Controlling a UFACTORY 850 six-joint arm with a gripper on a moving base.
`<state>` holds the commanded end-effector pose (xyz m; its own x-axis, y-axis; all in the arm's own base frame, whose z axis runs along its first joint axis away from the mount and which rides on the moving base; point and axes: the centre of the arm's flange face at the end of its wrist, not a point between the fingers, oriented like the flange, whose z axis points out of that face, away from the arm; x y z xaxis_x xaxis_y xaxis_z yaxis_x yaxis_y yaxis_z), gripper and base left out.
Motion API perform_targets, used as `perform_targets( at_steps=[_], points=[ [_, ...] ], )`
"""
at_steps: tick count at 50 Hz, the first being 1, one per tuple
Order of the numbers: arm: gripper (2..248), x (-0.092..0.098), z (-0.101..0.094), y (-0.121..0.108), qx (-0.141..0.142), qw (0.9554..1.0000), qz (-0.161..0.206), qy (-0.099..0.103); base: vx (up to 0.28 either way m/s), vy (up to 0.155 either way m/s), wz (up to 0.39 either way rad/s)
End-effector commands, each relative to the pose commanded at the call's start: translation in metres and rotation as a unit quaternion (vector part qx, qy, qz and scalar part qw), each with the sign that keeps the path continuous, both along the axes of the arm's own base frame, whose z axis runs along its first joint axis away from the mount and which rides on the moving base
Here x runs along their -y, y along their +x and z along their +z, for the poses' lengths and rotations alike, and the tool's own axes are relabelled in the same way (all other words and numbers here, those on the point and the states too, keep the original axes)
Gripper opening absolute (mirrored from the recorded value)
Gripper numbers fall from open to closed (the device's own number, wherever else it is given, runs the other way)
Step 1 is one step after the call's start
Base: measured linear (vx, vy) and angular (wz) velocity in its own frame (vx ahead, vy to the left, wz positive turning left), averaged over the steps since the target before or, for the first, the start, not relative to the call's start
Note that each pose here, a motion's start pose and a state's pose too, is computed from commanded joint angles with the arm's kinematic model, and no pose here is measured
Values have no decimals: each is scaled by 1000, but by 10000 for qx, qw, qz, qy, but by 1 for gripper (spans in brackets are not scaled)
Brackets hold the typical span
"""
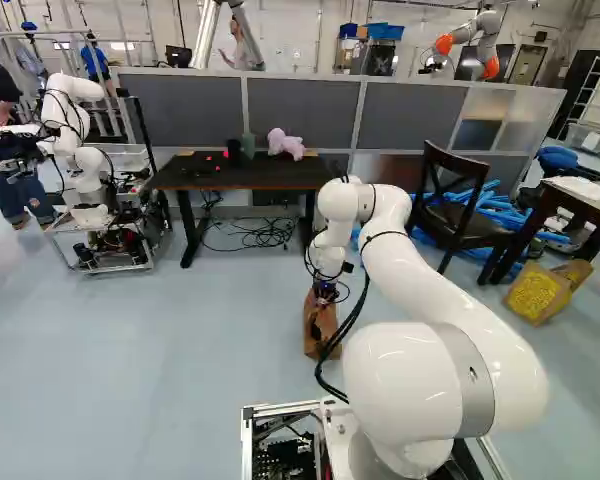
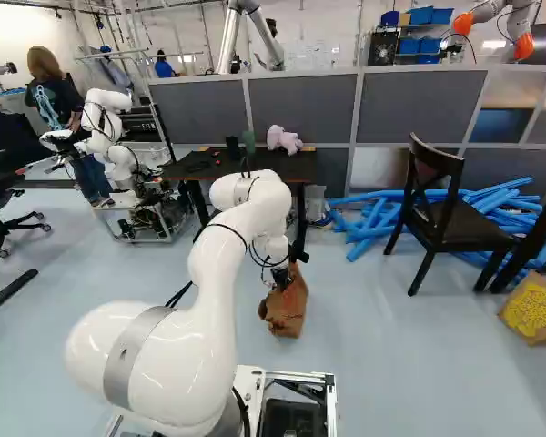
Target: Pick up the bag on the ground and place it on the table
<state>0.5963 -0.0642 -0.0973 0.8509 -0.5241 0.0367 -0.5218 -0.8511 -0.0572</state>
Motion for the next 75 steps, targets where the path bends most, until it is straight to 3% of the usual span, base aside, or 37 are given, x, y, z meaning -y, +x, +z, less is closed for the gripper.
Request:
perform_targets(
  at_steps=[19, 42, 75],
  points=[
    [21, -1, 29, -10, -127, 9999, -6, 53, 0, 0, 0],
    [21, 1, 63, -42, -321, 9995, 41, 49, 0, 0, 0],
    [21, 6, 111, -94, -422, 9978, 514, -71, 0, 0, 0]
  ],
)
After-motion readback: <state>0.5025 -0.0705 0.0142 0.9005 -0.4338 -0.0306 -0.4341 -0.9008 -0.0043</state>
